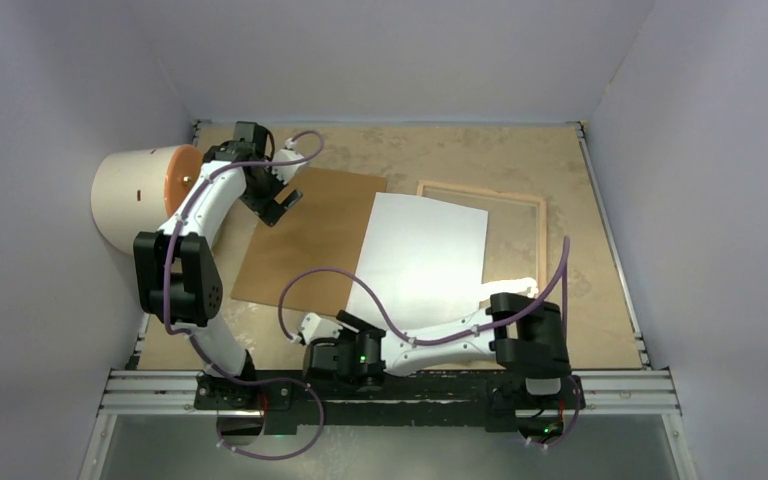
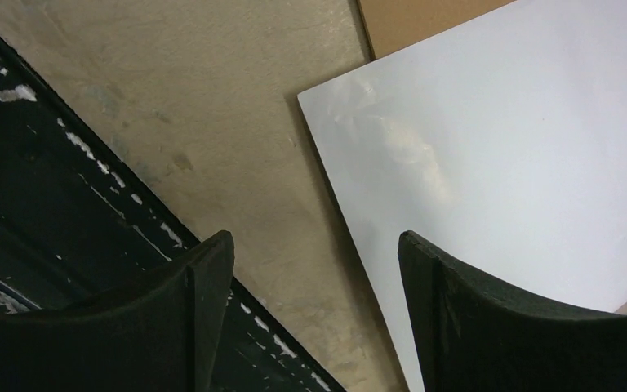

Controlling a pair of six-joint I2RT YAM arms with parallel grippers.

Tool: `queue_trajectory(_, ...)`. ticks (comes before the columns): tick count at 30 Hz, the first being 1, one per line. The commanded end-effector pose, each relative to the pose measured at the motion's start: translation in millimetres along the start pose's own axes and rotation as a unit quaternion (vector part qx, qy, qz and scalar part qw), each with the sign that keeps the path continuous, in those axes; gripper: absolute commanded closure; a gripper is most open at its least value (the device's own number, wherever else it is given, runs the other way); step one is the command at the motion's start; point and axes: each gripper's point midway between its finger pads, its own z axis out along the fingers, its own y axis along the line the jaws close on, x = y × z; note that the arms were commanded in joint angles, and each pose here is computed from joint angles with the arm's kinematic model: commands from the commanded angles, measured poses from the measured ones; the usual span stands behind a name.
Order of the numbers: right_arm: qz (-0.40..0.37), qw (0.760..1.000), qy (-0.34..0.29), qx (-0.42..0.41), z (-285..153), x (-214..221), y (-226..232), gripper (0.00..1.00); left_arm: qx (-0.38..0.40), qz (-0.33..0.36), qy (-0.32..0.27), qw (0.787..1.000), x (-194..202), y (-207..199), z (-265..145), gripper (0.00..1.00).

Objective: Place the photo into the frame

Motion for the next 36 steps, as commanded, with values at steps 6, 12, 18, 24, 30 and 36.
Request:
queue_trajectory(6,-0.105,0.993,0.012,0.054,15.1,24.5,-16.2,0.28,0.019,-0.005,-0.019,1.000,-7.9,-3.3,-6.6,0.04)
queue_trajectory(12,-0.130,0.986,0.011,0.107,27.9,31.9,-28.8,0.37,0.020,-0.005,-0.020,1.000,-11.5,-0.9,-8.9,0.03)
queue_trajectory(18,-0.160,0.976,0.019,0.149,31.9,40.2,-37.7,0.41,0.019,-0.005,-0.022,1.000,-15.9,2.2,-11.9,0.03)
queue_trajectory(24,-0.187,0.966,0.032,0.175,28.6,57.1,-35.8,0.37,0.018,-0.006,-0.028,0.999,-20.7,4.1,-16.7,0.02)
queue_trajectory(30,-0.184,0.957,0.026,0.221,30.3,59.5,-44.0,0.42,0.018,-0.007,-0.030,0.999,-24.0,4.6,-18.7,0.02)
queue_trajectory(36,-0.158,0.952,-0.010,0.261,18.4,42.0,-57.8,0.73,0.016,-0.008,-0.026,1.000,-23.5,5.0,-17.1,0.02)
